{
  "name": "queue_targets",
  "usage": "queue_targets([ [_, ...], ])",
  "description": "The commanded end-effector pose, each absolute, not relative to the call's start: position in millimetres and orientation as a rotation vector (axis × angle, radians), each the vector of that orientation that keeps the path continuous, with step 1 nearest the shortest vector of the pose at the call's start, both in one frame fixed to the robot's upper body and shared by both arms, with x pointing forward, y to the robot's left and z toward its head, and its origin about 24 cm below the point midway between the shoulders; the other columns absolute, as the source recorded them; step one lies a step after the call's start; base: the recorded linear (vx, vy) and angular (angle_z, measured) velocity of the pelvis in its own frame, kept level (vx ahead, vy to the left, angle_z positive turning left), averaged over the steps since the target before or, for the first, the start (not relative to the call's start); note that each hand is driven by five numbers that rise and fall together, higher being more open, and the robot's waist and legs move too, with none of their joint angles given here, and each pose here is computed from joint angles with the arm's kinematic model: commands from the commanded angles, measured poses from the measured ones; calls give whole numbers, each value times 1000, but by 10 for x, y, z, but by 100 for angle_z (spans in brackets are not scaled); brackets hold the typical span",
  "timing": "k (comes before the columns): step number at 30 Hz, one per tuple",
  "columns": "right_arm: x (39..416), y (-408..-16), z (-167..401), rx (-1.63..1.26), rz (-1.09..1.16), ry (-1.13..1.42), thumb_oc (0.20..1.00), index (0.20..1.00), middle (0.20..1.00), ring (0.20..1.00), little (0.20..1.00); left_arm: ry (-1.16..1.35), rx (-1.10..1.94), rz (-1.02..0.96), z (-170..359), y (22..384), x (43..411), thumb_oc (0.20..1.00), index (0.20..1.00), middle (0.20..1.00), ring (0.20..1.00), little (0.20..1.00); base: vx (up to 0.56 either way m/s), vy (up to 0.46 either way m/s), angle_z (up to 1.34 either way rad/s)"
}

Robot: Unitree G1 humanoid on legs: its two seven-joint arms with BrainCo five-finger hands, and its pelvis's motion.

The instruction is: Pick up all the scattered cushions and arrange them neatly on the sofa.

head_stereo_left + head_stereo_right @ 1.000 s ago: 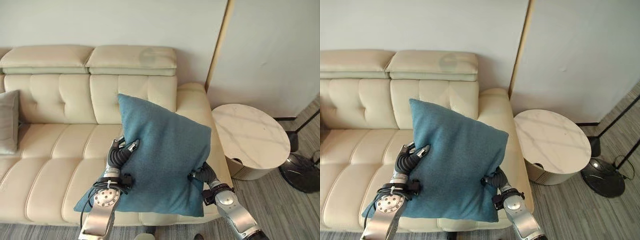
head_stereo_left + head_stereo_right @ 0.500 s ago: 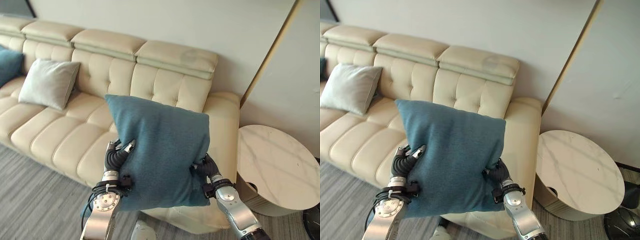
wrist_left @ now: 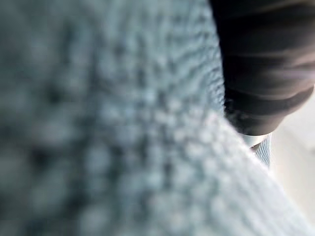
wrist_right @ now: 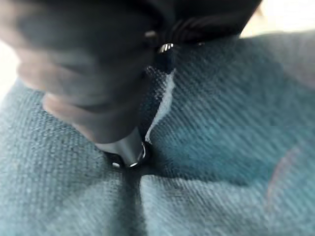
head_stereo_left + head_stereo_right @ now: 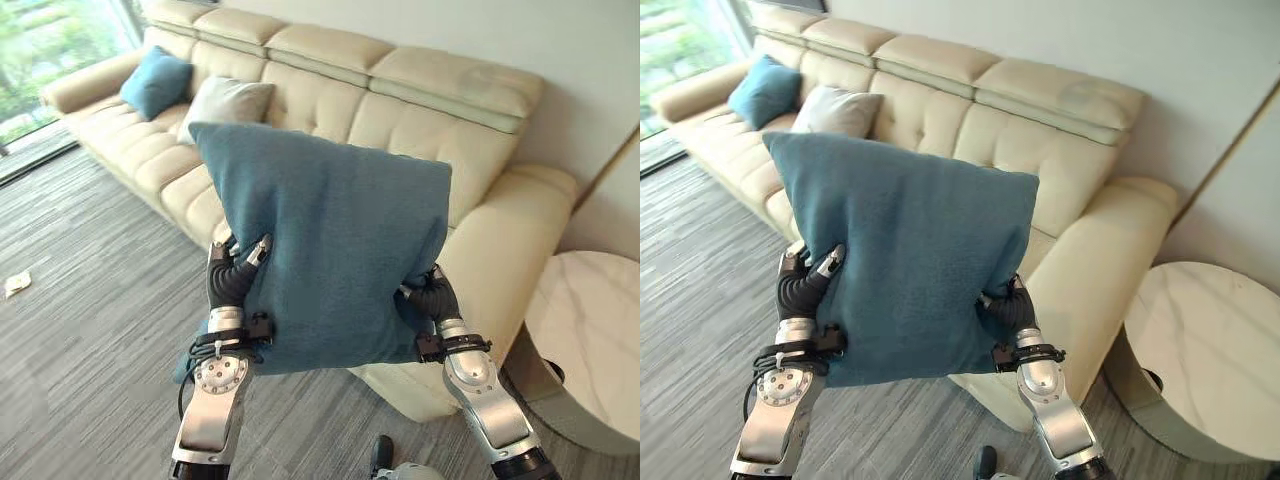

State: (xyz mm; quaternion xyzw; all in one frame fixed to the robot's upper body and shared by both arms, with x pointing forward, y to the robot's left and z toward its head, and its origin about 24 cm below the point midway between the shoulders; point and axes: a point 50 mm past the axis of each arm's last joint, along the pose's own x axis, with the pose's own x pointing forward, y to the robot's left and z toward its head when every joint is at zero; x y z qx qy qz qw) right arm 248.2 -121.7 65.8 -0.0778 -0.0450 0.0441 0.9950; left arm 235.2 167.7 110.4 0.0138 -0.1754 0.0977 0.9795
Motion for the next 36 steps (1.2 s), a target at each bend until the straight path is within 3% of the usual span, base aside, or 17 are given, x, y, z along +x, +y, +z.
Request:
queue_targets([
  [1,2322,-526,1496,175,352,-509,200,200,200,200,200,-538,-26,-56,1369,1170,2311,200,200,200,200,200,-123,209,51],
  [25,2381,-551,1416,162,322,-470,200,200,200,200,200,-557,63,11,1408,1374,2318,200,200,200,200,200,-32,131,7],
  [36,2370,-739,1281,142,249,-423,200,200,200,200,200,-543,58,-16,1393,1257,2414,200,200,200,200,200,258,66,38],
])
